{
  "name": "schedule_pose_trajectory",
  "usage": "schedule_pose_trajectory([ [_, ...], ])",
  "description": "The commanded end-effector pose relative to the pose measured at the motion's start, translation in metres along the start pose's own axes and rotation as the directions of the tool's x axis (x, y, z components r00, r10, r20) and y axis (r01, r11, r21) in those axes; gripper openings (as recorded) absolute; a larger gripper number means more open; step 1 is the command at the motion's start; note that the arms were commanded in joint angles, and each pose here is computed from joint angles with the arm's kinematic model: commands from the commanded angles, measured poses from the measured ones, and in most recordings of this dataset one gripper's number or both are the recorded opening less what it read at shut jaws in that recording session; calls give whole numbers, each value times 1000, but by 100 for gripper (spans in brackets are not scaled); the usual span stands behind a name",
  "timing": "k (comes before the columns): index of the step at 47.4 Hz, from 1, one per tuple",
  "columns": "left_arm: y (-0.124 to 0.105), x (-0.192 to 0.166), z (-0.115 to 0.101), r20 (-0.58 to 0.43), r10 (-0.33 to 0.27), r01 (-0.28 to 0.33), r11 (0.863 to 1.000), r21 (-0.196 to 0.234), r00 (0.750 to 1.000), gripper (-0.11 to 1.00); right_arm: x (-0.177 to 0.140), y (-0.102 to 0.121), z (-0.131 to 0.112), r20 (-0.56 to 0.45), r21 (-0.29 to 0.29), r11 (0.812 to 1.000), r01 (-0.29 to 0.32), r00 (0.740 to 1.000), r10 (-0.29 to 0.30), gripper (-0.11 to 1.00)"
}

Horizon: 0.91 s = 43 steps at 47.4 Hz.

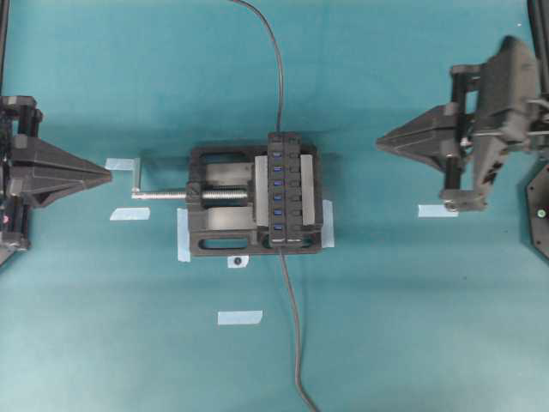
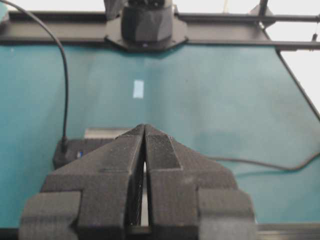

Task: Insert the USB into the center port of the fixed hub
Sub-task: 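Move the right gripper from rest toward the clamped USB hub, then lower the open right gripper over the USB plug at the hub's end port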

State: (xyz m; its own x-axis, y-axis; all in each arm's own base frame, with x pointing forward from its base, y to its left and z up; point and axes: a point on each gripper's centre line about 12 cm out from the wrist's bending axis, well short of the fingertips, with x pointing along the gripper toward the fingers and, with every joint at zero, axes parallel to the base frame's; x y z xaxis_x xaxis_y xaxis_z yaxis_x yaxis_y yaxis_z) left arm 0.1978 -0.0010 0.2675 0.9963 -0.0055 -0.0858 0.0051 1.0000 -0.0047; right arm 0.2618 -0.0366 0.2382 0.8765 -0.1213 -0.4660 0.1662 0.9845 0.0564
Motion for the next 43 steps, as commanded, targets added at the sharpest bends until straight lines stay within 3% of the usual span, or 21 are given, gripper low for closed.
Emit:
schedule_pose_trajectory([
  [1, 0, 2, 11, 18, 0, 0, 1000, -2, 1000, 1, 7, 0, 11, -15, 1, 1000, 4, 1000, -4, -2],
  [17, 0, 2, 11, 14, 0, 0, 1000, 0, 1000, 1, 38, -3, 2, -120, -11, 1000, 16, 993, -17, -2],
  [43, 0, 2, 10, 11, 0, 0, 1000, -2, 1000, 1, 91, -11, 3, -203, -61, 998, 31, 978, -43, -2],
])
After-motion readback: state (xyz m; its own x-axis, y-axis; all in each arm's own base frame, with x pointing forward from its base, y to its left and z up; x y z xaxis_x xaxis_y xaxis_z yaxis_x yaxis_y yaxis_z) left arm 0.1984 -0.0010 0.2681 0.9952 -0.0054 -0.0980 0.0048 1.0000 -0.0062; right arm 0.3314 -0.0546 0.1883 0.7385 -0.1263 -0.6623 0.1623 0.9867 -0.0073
